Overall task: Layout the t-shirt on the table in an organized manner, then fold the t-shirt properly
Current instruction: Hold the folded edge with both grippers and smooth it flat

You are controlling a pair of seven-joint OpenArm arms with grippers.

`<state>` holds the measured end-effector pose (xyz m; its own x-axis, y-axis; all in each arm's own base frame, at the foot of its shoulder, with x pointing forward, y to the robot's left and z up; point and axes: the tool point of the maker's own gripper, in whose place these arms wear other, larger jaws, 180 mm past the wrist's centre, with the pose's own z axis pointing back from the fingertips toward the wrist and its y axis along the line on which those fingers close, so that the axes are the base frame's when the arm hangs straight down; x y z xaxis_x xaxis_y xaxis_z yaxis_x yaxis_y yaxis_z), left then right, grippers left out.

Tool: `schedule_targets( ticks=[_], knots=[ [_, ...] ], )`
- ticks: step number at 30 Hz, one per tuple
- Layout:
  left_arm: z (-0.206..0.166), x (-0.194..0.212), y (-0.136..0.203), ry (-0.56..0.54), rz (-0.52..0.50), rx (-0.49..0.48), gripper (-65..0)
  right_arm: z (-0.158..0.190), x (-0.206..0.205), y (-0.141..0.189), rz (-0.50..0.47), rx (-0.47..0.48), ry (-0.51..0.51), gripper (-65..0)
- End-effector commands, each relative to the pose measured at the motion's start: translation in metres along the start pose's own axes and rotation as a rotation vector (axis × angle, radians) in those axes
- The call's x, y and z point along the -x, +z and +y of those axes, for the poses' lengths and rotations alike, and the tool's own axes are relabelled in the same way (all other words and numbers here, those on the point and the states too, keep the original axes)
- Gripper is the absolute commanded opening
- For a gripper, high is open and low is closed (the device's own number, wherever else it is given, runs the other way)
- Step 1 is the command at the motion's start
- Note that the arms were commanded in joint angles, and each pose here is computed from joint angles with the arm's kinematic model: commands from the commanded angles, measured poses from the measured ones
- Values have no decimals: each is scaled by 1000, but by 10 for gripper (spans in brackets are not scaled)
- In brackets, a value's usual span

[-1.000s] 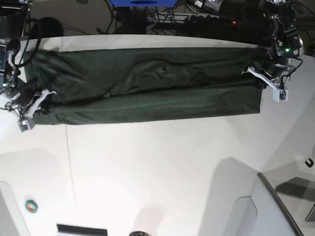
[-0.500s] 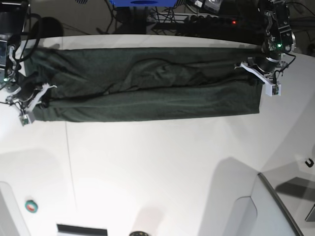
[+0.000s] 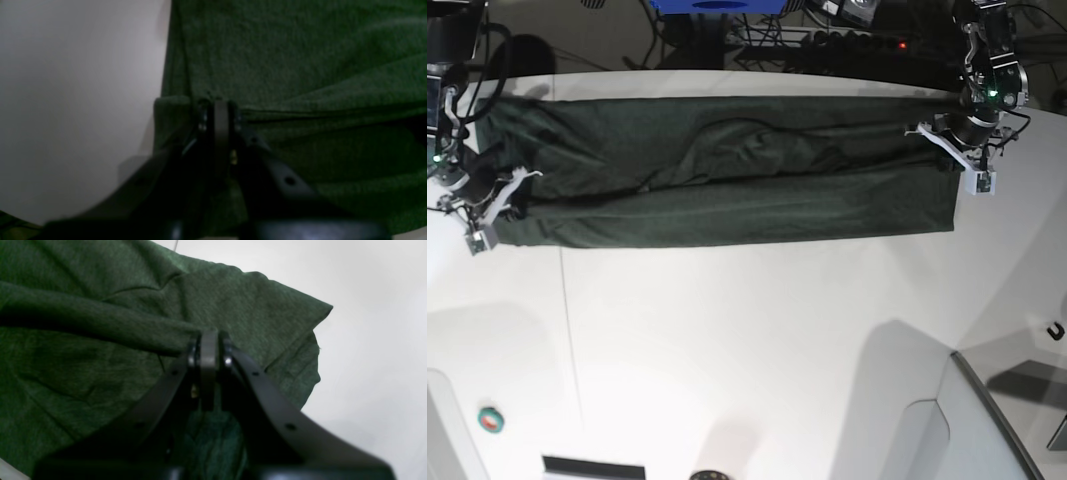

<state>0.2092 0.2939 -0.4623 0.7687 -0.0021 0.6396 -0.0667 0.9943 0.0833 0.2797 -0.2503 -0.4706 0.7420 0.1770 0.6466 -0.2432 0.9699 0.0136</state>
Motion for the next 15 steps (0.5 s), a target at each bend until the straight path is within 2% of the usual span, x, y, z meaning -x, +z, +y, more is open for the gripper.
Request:
schedule_targets(
  ticks=[1,6,9,11,13,15],
  knots=[
    [7,-13,2,-21,-36,-18,-650,-10,-14,4,-43,17,9,-620],
    [11,-12,4,-23,-33,-27,-650,-10,-12,5,-40,16,10,-462],
    [12,-22,9,-39,-59,-31,-378,-10,-6,5,15,19,14,-389],
    [11,-24,14,-51,-68,-31,-224,-13,-9,9,25,30,23,-375],
    [12,-32,19,-61,-91,-37,-130,-12,-20,13,-3,42,19,-374],
    [24,-43,27,-49,-127,-73,-118,-17,-27,22,-25,72,4,-372]
  ],
)
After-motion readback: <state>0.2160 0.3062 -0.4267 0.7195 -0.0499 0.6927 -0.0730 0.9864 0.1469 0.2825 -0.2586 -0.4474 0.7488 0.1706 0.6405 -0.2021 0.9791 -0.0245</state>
